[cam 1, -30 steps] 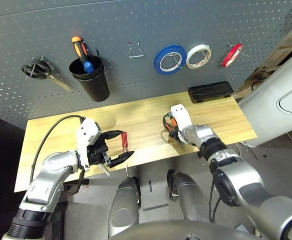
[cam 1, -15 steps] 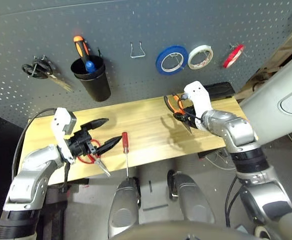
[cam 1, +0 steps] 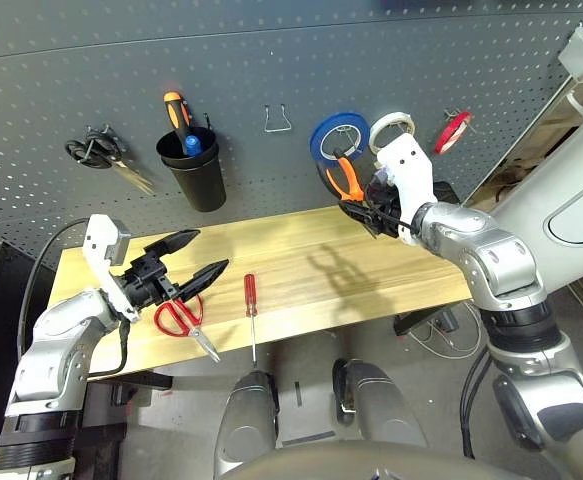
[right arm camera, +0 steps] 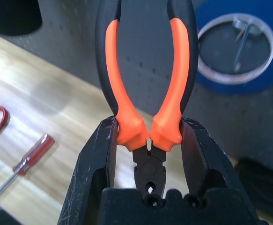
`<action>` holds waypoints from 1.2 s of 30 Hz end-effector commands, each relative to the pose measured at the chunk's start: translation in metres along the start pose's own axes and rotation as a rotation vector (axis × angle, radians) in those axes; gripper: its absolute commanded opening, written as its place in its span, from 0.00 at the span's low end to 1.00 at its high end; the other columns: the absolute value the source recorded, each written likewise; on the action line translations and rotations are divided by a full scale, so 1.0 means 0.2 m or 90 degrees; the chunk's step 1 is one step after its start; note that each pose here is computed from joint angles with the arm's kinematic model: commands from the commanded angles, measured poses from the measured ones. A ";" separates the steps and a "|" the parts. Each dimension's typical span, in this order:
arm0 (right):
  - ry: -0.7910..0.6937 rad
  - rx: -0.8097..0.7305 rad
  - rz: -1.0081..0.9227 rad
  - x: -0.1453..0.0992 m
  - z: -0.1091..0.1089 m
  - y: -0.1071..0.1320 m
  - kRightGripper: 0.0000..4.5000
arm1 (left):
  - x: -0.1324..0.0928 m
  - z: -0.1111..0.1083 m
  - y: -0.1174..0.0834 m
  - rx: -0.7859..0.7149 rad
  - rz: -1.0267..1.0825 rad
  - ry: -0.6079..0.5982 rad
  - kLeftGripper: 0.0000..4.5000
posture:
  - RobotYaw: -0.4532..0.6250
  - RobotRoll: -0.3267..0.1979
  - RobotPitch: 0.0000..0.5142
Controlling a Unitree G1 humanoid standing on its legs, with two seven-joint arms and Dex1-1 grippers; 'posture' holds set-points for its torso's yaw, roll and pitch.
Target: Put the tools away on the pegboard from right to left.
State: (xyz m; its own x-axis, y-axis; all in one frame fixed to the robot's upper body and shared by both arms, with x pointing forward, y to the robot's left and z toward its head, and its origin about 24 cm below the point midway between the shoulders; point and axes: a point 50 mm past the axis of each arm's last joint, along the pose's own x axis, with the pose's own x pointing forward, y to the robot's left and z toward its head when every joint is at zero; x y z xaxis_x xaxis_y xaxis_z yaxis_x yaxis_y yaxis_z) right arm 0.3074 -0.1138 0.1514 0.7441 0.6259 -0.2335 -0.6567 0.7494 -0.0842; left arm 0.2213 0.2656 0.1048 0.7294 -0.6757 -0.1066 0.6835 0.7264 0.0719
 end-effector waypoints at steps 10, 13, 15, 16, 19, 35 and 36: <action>-0.276 -0.060 -0.028 0.01 0.34 0.00 0.46 | -0.10 0.11 0.07 0.000 0.040 -0.007 1.00 | 0.47 0.62 0.10; -0.341 -0.093 -0.050 0.06 0.43 0.01 0.46 | -0.11 0.15 0.07 -0.002 0.037 -0.005 1.00 | 0.48 0.62 0.11; -0.368 -0.099 -0.065 0.09 0.46 0.01 0.46 | -0.11 0.16 0.06 -0.008 0.029 -0.003 1.00 | 0.49 0.62 0.12; -0.384 -0.103 -0.072 0.11 0.48 0.01 0.46 | -0.11 0.18 0.05 -0.013 0.023 -0.005 1.00 | 0.49 0.62 0.12; -0.422 -0.119 -0.092 0.15 0.53 0.01 0.46 | -0.12 0.21 0.04 -0.018 0.023 -0.008 1.00 | 0.50 0.62 0.12; -0.471 -0.105 -0.099 0.34 0.54 0.06 0.46 | -0.15 0.45 0.07 0.004 0.067 -0.072 1.00 | 0.55 0.62 0.12; -0.473 -0.102 -0.099 0.35 0.54 0.06 0.46 | -0.16 0.46 0.07 0.003 0.067 -0.074 1.00 | 0.55 0.62 0.12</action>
State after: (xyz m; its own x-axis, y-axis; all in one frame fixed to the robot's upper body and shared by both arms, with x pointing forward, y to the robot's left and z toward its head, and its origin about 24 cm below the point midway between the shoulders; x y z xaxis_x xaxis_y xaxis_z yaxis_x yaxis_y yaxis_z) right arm 0.3641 -0.0392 0.2299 0.6978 0.5550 0.4528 -0.5173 0.8278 -0.2173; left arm 0.2119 0.2856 0.1939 0.7993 -0.6008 0.0135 0.5979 0.7973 0.0826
